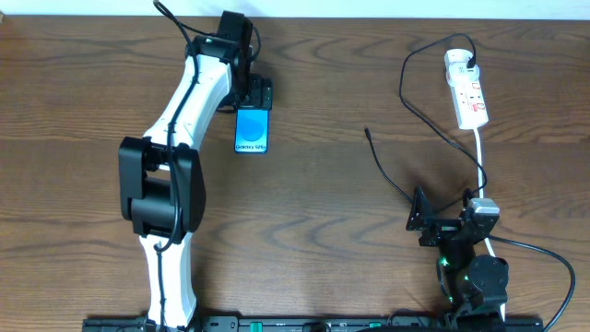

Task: Plug charger to phone and switch on socket
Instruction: 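Lower the left gripper onto the phone's top edge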

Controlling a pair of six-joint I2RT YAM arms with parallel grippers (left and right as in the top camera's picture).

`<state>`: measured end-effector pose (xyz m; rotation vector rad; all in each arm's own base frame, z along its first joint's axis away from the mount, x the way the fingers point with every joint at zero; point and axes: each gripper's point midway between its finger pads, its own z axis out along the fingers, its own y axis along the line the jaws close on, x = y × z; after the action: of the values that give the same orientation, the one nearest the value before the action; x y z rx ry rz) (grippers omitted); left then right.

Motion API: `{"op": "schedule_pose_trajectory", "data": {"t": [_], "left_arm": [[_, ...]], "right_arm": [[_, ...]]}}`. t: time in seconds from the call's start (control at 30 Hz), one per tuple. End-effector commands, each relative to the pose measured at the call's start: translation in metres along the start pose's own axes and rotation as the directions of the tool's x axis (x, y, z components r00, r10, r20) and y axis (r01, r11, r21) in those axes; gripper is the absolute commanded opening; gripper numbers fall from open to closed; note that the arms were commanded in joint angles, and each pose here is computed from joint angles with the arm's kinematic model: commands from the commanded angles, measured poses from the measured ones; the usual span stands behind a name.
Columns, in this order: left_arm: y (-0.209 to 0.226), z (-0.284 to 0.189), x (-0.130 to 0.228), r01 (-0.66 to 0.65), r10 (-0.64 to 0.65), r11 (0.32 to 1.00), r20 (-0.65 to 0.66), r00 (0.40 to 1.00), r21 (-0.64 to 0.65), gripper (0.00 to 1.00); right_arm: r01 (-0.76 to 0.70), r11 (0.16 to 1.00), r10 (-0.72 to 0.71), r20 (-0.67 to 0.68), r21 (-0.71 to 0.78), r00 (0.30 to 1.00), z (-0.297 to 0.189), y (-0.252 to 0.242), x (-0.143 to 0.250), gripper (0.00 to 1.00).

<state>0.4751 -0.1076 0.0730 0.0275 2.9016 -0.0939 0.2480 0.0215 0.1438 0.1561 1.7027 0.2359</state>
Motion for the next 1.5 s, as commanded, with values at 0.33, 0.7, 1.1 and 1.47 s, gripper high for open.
{"op": "schedule_pose_trajectory", "data": {"t": [0.33,0.7,1.1,1.47], "left_arm": [[-0.001,0.020,0.003,0.007,-0.008,1.000,-0.036,0.999,-0.005,0.98],[-0.008,0.026,0.003,-0.015,0.015,1.000,-0.035,0.999,-0.001,0.98],[-0.008,0.033,0.005,-0.018,0.018,1.000,-0.046,0.999,-0.003,0.98],[-0.009,0.035,0.004,-0.021,0.021,1.000,-0.043,0.999,-0.002,0.98]], "right_arm": [[0.013,1.000,-0.013,0.002,0.005,1.000,0.000,-0.001,0.000,0.99],[0.013,1.000,-0.013,0.002,0.005,1.000,0.000,-0.001,0.000,0.99],[0.013,1.000,-0.013,0.002,0.005,1.000,0.000,-0.001,0.000,0.99],[0.013,1.000,-0.013,0.002,0.005,1.000,0.000,-0.001,0.000,0.99]]}}
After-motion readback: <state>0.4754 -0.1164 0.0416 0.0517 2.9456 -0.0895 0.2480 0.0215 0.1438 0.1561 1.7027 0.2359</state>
